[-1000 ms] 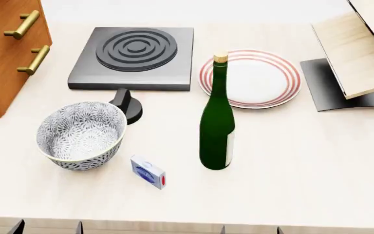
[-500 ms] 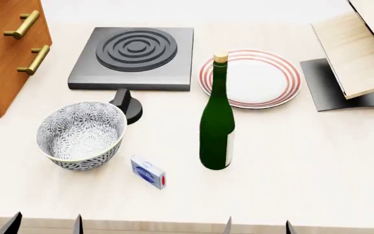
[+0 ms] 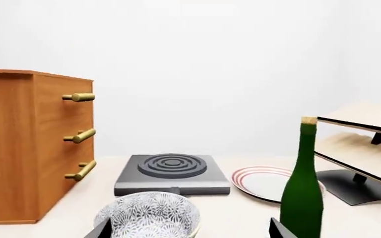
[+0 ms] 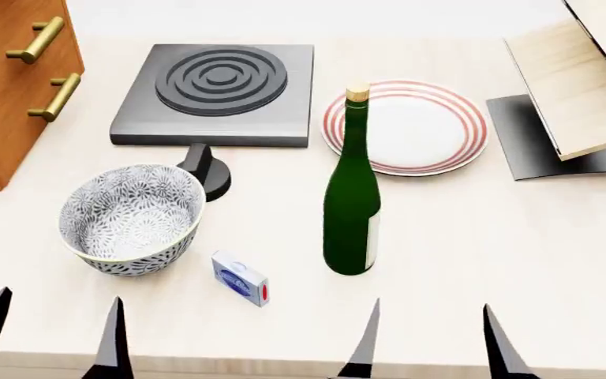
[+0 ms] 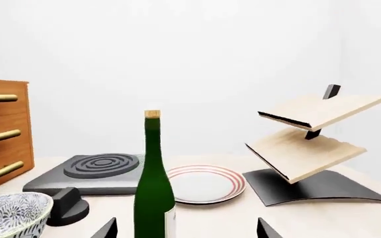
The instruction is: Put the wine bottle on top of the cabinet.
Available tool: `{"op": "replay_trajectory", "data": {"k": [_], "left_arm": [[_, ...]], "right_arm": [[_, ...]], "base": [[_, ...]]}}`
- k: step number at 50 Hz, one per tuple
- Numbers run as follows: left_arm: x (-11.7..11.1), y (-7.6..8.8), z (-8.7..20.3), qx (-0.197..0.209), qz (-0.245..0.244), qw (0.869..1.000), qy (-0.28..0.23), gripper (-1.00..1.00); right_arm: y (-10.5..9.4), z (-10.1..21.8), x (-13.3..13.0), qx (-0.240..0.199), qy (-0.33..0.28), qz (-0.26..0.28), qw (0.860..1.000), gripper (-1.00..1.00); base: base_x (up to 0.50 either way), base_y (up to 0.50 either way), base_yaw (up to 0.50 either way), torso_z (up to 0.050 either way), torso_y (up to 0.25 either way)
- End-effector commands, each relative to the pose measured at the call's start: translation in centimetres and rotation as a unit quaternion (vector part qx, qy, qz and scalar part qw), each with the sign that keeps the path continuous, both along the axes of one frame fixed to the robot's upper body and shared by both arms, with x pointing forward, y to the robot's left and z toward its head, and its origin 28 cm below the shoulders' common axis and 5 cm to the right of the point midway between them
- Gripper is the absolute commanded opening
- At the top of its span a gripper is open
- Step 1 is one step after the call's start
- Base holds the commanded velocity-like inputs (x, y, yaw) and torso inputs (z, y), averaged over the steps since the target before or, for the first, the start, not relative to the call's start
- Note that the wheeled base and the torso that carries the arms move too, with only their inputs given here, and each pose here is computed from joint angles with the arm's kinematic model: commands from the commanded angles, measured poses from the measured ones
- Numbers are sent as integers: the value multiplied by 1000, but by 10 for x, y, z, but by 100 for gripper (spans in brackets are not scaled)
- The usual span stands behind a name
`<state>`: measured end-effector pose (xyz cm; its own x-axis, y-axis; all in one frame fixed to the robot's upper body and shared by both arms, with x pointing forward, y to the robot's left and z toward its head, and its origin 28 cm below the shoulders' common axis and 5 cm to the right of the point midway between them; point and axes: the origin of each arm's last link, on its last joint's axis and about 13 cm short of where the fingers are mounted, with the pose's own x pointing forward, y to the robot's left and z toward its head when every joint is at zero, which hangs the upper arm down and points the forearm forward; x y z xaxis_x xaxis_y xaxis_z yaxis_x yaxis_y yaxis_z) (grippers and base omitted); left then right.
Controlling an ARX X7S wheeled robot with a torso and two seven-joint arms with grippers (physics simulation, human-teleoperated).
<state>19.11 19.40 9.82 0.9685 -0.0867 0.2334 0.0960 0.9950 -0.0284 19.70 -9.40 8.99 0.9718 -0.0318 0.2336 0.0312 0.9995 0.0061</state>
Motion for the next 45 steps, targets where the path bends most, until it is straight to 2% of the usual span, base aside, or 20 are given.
{"op": "replay_trajectory", "data": {"k": [1,22,45], "left_arm": [[-14,-3,33,1,-10,999,-46,100],[-31,-5,68,0,-9,995,-101,100],[-35,-5,74,-2,-7,995,-103,100]], "right_arm": [[3,32,-10,-7,-45,7,999,100],[7,71,-25,14,-95,34,995,100],[8,70,-25,14,-87,42,995,100]], "base": [[0,0,0,0,0],[0,0,0,0,0],[499,0,0,0,0]]}}
